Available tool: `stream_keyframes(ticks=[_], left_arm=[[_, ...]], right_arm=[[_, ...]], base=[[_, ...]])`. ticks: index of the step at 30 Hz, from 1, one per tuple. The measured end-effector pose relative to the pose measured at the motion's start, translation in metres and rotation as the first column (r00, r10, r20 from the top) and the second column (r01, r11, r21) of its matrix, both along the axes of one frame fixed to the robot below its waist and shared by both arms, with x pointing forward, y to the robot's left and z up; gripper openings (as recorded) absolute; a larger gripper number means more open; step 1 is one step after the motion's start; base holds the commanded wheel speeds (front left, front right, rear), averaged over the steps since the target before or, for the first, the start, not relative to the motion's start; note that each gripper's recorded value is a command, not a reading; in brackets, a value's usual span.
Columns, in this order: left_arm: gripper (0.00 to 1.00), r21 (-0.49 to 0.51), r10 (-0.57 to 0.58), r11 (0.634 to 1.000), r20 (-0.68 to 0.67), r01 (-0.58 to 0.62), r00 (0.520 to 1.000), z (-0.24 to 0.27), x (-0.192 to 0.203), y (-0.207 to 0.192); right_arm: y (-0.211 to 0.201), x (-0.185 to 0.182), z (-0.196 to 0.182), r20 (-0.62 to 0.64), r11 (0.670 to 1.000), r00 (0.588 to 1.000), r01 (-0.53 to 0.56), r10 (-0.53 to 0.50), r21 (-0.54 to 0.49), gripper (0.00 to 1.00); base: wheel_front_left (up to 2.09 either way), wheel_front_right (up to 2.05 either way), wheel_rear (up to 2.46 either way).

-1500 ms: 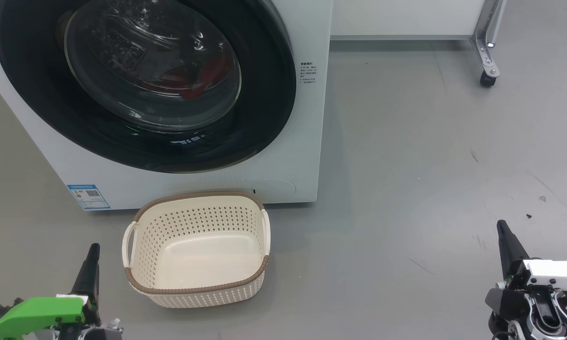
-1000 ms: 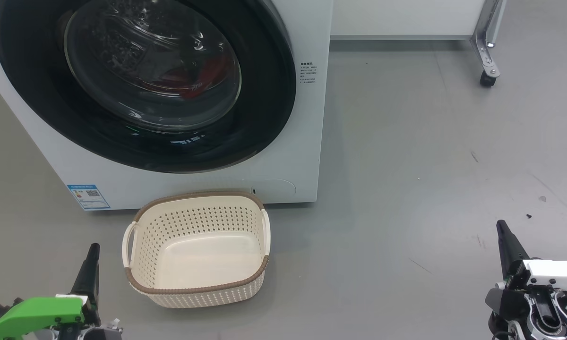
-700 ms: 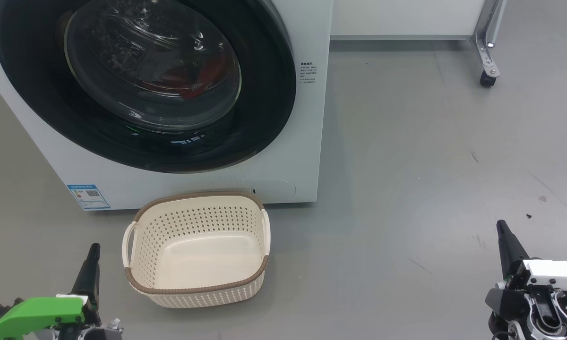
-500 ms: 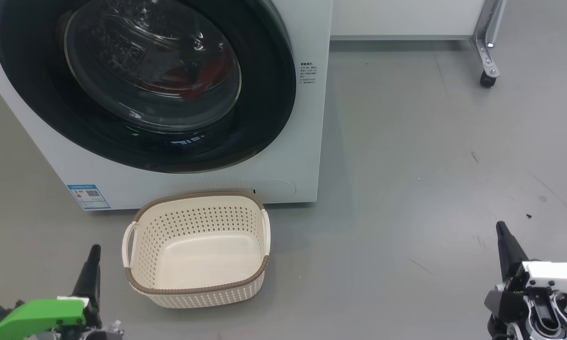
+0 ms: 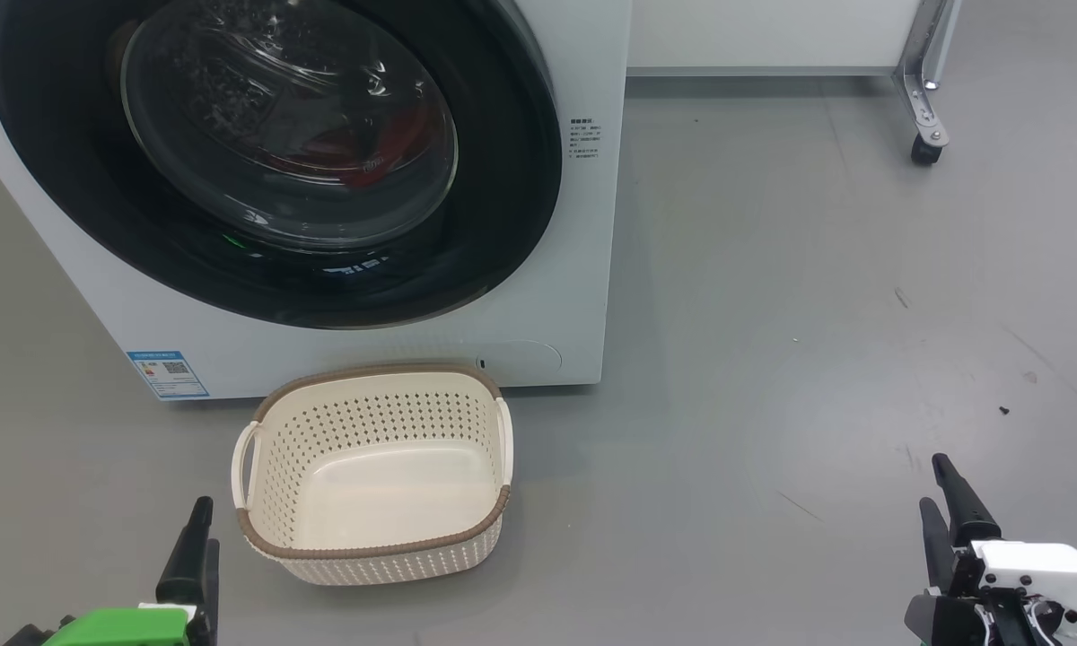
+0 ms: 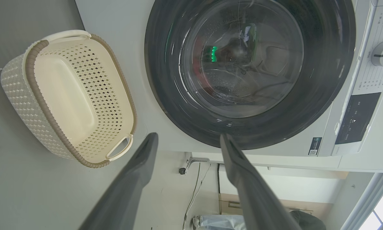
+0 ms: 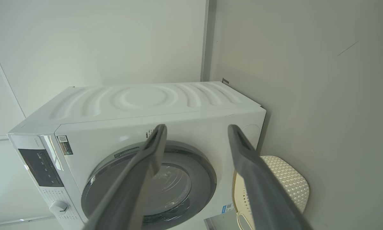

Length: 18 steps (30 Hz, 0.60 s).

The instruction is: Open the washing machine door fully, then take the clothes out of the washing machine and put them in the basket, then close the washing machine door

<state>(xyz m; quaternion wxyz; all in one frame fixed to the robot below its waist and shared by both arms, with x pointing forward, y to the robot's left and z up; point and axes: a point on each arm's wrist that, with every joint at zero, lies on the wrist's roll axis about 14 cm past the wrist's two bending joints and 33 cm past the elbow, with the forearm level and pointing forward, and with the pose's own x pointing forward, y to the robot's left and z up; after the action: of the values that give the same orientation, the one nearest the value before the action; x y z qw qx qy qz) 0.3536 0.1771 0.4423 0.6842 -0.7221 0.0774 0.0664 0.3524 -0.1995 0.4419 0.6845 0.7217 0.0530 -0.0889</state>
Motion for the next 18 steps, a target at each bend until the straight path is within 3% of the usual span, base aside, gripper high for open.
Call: stream_keyframes(ticks=[18], left_arm=[[1.00, 0.060, 0.021, 0.998, 0.021, -0.022, 1.000, 0.006, 0.002, 0.005]], right_arm=[[-0.004, 0.004, 0.014, 0.040, 0.998, 0.999, 0.023, -0.020, -0.066, 1.00]], base=[[0.00, 0.00, 0.00]])
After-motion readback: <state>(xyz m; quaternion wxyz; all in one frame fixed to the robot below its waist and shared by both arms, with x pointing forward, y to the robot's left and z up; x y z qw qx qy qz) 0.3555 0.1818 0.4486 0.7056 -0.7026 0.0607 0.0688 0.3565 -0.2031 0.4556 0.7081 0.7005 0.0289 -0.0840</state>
